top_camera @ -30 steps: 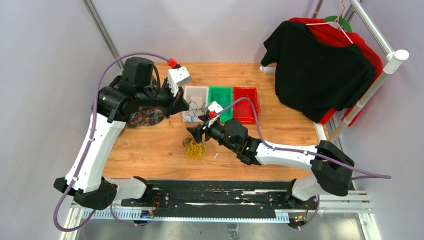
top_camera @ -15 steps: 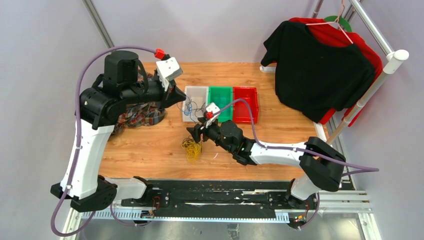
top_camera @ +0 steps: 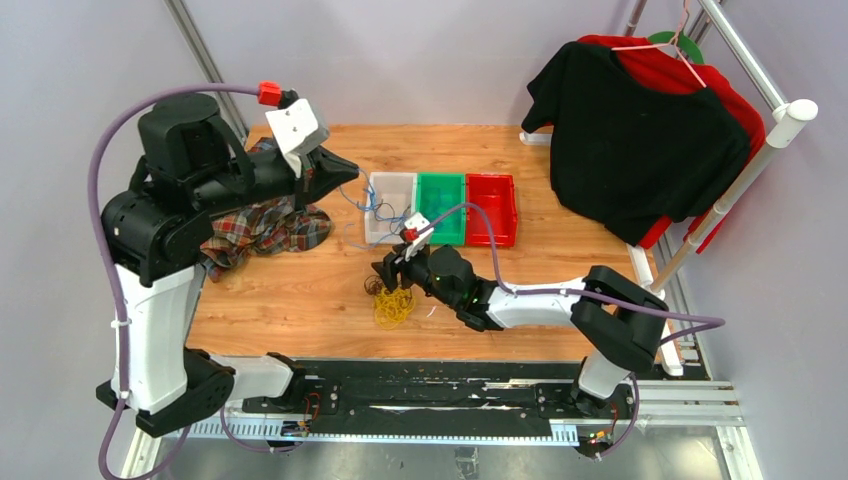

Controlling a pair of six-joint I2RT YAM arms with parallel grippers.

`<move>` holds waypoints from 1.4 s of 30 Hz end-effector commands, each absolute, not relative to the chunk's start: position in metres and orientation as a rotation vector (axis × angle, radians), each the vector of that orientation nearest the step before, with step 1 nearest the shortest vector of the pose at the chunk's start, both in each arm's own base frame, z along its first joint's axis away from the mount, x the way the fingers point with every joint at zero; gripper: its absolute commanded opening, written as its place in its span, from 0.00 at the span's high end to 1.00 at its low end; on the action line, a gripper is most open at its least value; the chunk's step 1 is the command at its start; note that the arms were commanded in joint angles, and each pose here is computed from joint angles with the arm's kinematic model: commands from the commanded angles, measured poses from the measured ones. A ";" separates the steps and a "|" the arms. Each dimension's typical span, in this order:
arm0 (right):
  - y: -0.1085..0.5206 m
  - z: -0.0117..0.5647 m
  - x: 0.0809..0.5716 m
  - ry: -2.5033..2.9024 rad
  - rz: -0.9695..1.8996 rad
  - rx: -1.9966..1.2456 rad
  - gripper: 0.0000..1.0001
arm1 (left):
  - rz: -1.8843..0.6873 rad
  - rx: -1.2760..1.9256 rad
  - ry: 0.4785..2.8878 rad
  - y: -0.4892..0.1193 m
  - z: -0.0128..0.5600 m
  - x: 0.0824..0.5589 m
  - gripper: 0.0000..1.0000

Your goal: Untangle the cables

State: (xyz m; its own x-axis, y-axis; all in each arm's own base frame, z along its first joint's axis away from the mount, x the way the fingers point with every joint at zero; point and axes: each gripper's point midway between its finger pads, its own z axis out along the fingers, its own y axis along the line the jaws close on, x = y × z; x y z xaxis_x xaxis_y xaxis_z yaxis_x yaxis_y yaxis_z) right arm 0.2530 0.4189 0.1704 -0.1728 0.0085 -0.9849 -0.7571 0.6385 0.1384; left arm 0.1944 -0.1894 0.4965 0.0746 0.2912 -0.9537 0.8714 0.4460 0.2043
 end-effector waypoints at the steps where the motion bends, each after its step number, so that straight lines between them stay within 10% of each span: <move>1: 0.426 0.161 0.251 1.623 0.781 -0.602 0.39 | -0.560 1.073 1.395 -0.186 0.522 0.189 0.99; 28: 0.365 0.091 0.236 1.761 0.725 -0.451 0.39 | -0.225 0.651 0.902 -0.140 0.672 0.212 1.00; 42: 0.280 0.195 0.262 1.622 0.485 -0.232 0.19 | -0.363 0.850 1.223 -0.210 0.542 0.303 1.00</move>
State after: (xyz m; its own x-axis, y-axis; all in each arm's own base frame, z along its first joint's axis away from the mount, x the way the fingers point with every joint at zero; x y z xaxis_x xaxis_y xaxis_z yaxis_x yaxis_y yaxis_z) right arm 0.2432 0.3188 0.1810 -0.1709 0.1805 -0.9686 -0.5670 0.7859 0.2465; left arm 0.2701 -0.1874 0.5919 0.4351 0.1351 -0.8902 0.6073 0.6859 0.4009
